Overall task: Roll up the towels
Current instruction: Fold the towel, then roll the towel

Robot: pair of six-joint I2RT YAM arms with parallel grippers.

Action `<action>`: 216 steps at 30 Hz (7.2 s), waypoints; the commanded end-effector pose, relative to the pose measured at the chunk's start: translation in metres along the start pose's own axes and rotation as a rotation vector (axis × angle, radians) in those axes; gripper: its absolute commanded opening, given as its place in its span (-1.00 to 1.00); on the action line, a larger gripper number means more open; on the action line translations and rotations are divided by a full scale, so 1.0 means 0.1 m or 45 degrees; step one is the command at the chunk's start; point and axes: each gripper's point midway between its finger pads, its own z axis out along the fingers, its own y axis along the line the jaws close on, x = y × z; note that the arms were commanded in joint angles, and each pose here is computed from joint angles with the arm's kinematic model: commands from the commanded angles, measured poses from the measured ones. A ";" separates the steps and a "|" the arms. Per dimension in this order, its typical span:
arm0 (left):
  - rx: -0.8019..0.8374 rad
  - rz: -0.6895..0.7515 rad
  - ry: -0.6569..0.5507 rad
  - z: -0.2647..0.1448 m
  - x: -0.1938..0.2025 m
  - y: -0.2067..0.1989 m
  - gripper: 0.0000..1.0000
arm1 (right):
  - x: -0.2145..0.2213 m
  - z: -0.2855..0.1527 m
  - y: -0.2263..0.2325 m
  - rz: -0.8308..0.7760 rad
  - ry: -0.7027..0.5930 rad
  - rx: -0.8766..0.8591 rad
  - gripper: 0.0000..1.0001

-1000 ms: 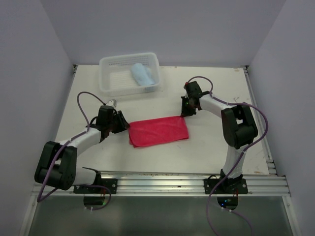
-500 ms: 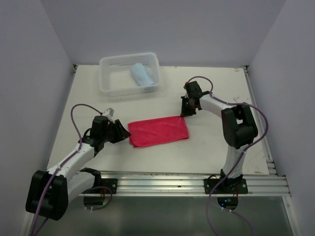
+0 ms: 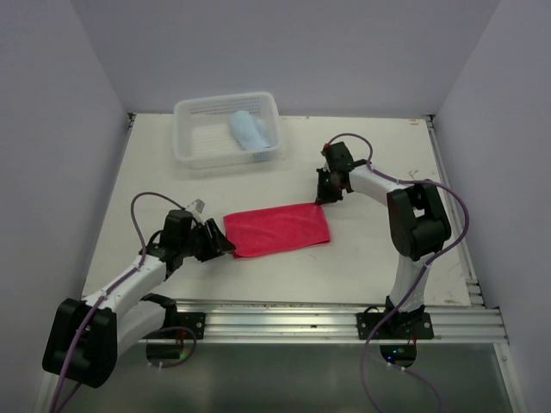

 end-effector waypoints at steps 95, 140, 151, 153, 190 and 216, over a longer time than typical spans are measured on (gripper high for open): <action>0.061 0.562 -0.171 0.68 -1.59 -2.37 0.28 | 0.41 -1.08 -0.09 0.256 -0.300 -0.224 0.02; -0.217 0.537 0.151 2.22 -0.18 -2.37 0.05 | 1.18 -0.33 -0.19 0.358 -0.103 -0.350 -1.00; -0.329 0.545 0.130 2.45 -0.17 -2.13 -0.06 | 1.19 -0.34 -0.21 0.329 -0.113 -0.345 -1.00; -0.361 0.548 0.123 2.50 -0.19 -2.08 -0.06 | 1.18 -0.34 -0.23 0.320 -0.120 -0.335 -1.00; -0.082 0.304 0.015 2.48 -0.32 -2.40 -1.00 | 1.10 -0.56 -0.19 -0.057 -0.343 -0.083 -1.00; 0.175 0.287 -0.051 2.07 -0.73 -2.54 -1.00 | 0.96 -0.87 -0.17 -0.347 -0.462 0.269 -1.00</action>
